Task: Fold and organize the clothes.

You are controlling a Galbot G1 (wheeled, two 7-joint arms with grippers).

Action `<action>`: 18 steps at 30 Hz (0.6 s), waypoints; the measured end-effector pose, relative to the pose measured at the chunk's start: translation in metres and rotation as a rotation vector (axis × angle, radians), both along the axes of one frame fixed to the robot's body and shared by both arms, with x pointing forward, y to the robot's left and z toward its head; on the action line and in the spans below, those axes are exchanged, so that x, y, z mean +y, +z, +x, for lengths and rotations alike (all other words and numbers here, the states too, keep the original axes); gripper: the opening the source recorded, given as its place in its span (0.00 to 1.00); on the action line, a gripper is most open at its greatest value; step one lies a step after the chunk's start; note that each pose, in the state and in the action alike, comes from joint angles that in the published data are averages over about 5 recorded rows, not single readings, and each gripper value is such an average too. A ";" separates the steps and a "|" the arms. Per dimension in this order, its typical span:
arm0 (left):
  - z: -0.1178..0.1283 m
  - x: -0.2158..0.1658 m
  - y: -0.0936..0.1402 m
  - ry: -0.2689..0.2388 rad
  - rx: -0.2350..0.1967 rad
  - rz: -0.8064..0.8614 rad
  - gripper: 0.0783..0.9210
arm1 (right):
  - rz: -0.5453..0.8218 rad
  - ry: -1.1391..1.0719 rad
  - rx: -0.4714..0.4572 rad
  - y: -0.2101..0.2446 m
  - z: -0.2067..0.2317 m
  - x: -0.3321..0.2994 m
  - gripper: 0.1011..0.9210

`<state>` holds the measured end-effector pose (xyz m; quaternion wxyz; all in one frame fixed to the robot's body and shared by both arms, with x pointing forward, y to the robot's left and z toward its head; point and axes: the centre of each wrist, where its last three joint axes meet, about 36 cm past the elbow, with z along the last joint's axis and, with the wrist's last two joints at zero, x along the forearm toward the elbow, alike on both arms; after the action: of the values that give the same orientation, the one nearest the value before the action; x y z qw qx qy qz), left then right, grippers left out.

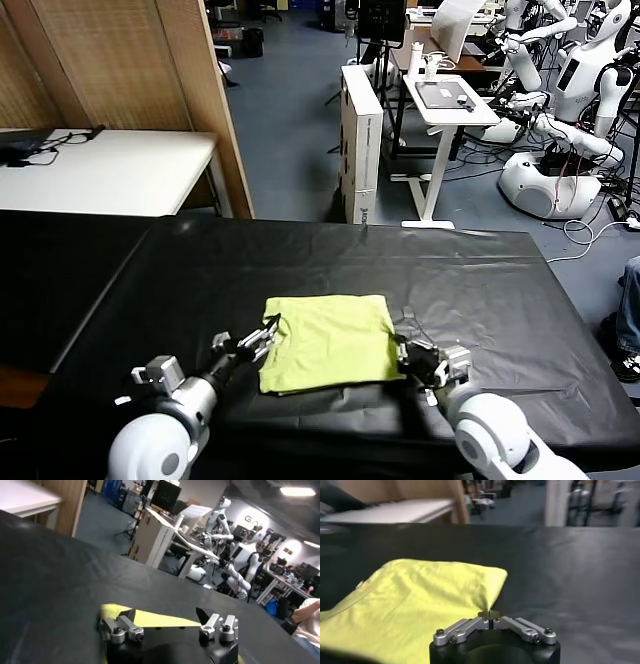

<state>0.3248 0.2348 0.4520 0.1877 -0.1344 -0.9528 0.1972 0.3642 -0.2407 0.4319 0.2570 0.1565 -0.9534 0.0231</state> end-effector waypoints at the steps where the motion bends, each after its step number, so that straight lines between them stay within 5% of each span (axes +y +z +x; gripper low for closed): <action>1: 0.000 0.000 0.000 0.003 -0.004 0.001 0.98 | -0.005 0.000 -0.002 0.002 0.001 -0.003 0.05; 5: 0.001 0.002 0.000 0.006 -0.031 0.016 0.98 | -0.014 0.005 -0.018 0.010 0.002 -0.011 0.13; 14: -0.006 0.007 -0.007 0.041 -0.153 0.096 0.98 | 0.000 -0.006 -0.089 0.024 -0.005 -0.026 0.80; 18: -0.011 0.013 -0.009 0.073 -0.169 0.134 0.98 | 0.020 -0.032 -0.149 0.025 -0.010 -0.030 0.96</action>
<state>0.3139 0.2476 0.4430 0.1081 -0.1027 -0.9806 0.1277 0.3541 -0.2711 0.4573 0.1840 0.1416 -0.9725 0.0212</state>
